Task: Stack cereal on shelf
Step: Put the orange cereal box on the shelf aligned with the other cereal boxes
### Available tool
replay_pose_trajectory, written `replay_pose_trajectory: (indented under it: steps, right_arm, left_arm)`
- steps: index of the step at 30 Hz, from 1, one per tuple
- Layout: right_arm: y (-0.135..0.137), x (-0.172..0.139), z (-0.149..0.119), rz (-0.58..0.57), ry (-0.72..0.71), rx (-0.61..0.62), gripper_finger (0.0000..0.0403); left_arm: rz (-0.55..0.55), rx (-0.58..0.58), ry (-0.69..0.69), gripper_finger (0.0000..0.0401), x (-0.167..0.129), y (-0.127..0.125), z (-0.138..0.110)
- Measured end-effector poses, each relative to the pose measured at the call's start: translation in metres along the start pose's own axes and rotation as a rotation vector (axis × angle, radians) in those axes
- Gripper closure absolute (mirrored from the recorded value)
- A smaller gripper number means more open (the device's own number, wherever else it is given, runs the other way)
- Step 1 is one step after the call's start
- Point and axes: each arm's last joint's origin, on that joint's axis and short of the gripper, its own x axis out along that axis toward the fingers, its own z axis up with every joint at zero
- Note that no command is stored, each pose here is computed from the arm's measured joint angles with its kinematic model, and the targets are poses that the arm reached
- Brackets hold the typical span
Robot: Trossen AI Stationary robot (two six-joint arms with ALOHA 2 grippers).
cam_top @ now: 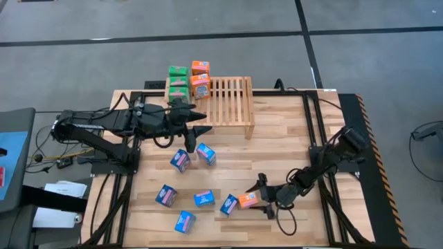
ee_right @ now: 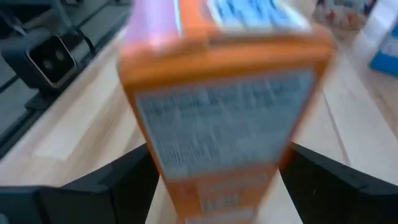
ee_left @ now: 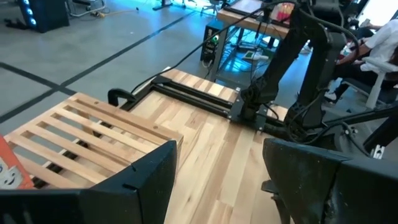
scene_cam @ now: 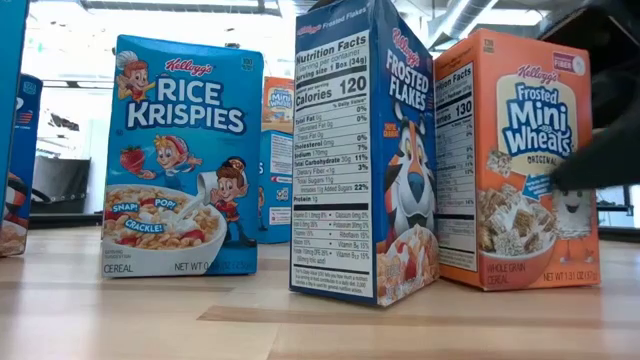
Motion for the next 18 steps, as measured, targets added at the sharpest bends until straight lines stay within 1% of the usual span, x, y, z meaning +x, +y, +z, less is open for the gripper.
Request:
replay_pose_trajectory:
  steps: [5, 15, 18]
  right_arm:
    - [0.0048, 0.01, 0.0007, 0.004, -0.013, -0.016, 0.0085]
    - [0.0065, 0.01, 0.0061, 0.011, -0.034, -0.018, 0.0117]
    - [0.0065, 0.01, 0.0064, 0.012, -0.036, -0.017, 0.0136]
  left_arm:
    - [0.007, 0.012, 0.024, 0.0173, 0.0, 0.0008, -0.0025]
    - [0.018, 0.056, 0.063, 0.0173, 0.0, 0.0019, -0.0066]
    - [0.017, 0.062, 0.063, 0.0173, 0.0, 0.0019, -0.0066]
